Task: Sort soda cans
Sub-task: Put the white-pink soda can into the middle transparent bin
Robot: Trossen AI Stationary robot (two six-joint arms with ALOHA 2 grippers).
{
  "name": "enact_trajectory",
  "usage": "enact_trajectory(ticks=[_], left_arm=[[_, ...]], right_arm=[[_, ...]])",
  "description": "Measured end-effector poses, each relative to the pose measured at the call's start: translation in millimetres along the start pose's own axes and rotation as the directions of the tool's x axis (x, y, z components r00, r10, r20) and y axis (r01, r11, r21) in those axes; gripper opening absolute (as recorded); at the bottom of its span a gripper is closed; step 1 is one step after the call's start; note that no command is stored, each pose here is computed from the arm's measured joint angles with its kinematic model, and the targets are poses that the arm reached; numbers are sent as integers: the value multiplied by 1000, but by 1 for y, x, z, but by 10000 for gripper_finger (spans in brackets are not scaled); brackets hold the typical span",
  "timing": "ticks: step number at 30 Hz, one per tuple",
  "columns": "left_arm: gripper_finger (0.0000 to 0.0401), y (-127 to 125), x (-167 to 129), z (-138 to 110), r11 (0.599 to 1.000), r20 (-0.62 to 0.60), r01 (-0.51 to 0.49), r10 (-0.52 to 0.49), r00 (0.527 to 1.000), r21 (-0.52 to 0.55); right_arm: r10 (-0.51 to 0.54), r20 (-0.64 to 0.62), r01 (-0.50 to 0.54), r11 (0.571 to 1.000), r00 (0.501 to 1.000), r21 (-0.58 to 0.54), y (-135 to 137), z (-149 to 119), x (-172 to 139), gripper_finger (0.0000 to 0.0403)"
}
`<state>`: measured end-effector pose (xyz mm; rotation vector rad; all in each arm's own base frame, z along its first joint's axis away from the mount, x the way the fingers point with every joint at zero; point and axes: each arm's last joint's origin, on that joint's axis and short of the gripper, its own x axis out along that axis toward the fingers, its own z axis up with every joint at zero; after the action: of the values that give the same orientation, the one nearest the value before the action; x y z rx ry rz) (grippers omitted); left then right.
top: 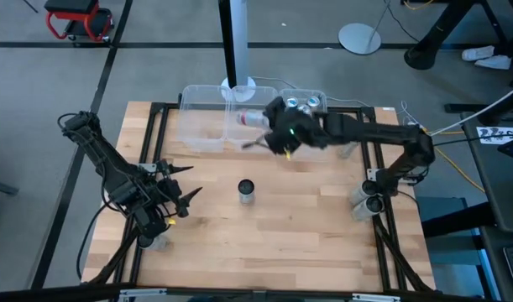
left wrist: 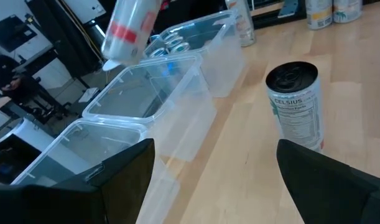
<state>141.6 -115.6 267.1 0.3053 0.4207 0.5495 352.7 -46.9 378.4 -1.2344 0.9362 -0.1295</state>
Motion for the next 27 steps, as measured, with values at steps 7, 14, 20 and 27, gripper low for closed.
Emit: enact_trajectory(ticks=[7, 14, 20, 27], left_arm=[[327, 1, 3, 3, 999, 26, -40, 40, 999, 1], [327, 3, 13, 4, 995, 0, -89, 89, 996, -34], [327, 7, 31, 8, 986, -74, -111, 103, 992, -122], [327, 12, 62, 18, 981, -201, -38, -1, 980, -191]], right_arm=[[19, -38, -21, 998, 999, -64, -12, -38, 45, 259], [113, -107, -127, 983, 988, -135, -7, -79, 94, 260], [153, -96, -166, 974, 984, -153, -11, -99, 121, 260], [267, -85, -278, 942, 960, -190, -22, -95, 149, 260]])
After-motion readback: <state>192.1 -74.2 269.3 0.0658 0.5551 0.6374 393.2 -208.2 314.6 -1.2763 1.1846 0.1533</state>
